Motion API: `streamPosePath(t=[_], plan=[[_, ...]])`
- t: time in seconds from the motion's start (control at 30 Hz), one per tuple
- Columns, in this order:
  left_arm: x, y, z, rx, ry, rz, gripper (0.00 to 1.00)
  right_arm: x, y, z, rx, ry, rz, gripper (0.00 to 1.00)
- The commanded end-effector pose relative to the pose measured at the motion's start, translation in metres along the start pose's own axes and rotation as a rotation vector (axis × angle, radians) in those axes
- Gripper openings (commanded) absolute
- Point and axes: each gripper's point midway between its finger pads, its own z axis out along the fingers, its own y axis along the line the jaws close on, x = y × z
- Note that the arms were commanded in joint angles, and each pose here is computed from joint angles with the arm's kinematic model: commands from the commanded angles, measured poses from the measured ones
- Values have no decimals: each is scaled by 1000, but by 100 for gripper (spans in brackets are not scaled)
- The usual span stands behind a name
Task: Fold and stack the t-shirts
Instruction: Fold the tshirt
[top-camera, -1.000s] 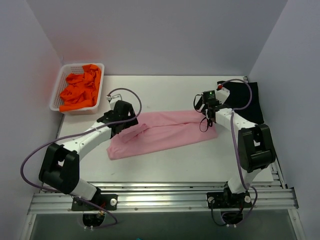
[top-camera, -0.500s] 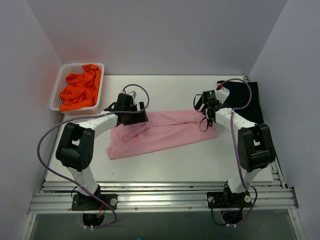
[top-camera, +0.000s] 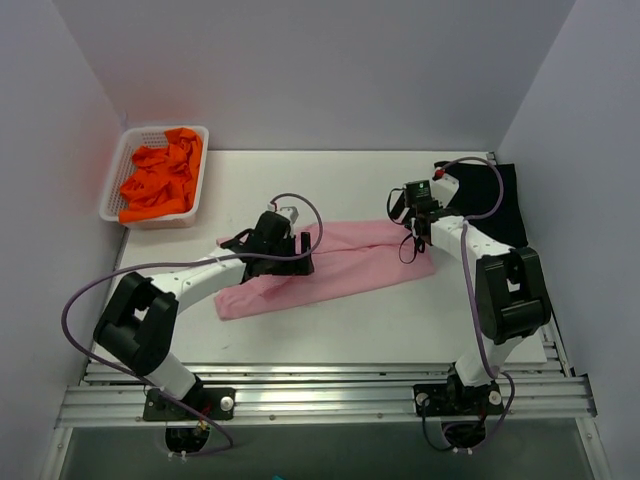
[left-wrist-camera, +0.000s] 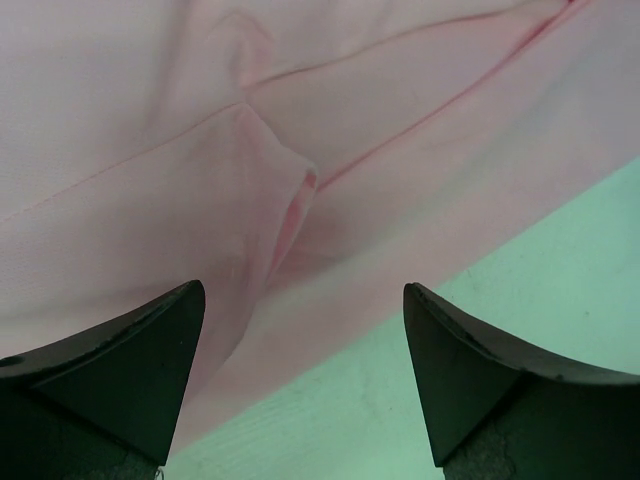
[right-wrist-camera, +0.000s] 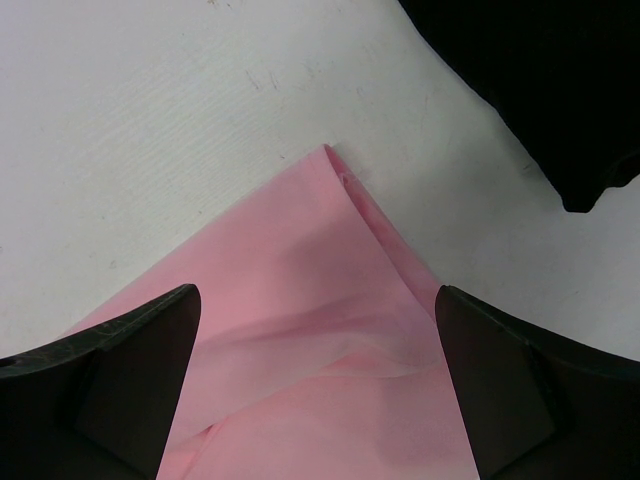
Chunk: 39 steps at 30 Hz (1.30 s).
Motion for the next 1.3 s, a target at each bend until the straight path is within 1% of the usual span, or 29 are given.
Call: streamPosePath(t=[0.0,0.17,0.2,0.3,0.37,0.47,0.5,0.6,0.63,0.67,0.7,0.77,0.8,0.87,0.9,1.0,1.1,1.2,1.23,1.27], plan=[[8,3,-17,-62,-27,-13,89,-1,0,-1,5,-12,0,100],[31,24,-8,-161,4,-24,89,0,0,0,4,-7,-2,100],[38,31,-4,-189,33,-27,89,-1,1,-1,1,-8,-3,100],[36,41,-3,-254,20,-40,88,-1,0,-2,0,-10,-2,100],[24,40,-12,-256,-33,-58,87,-3,1,-4,-4,-14,-3,100],[0,35,-38,-248,-144,-78,88,-5,0,-5,-3,-19,-3,100],[-14,36,-52,-249,-205,-85,88,-5,2,-5,-7,-20,-3,100],[-38,40,-68,-241,-277,-105,91,-6,4,-4,-14,-20,-1,100],[-46,53,-69,-260,-291,-132,92,-5,5,-3,-18,-16,1,100],[-53,58,-69,-263,-293,-145,92,-4,6,-2,-19,-12,-2,100],[-53,73,-59,-288,-257,-173,92,-5,8,-1,-23,-14,0,100],[-56,81,-48,-299,-229,-211,91,-4,8,1,-23,-9,-5,100],[-49,88,-34,-319,-189,-216,90,-4,8,2,-19,-8,-9,100],[-40,91,-19,-323,-152,-223,90,-5,7,3,-15,-10,-11,100],[-33,96,-5,-337,-123,-228,89,-6,3,4,-6,-12,-7,100],[-22,105,18,-360,-78,-239,88,-4,1,10,-5,-8,-3,100],[-23,111,31,-378,-57,-247,84,1,1,15,-1,5,-9,99],[-24,119,41,-400,-30,-257,79,8,0,19,1,14,-13,84],[-32,118,44,-393,-39,-258,79,11,0,20,-5,18,-14,79],[-33,119,47,-394,-32,-258,78,14,2,23,-14,21,-12,67]])
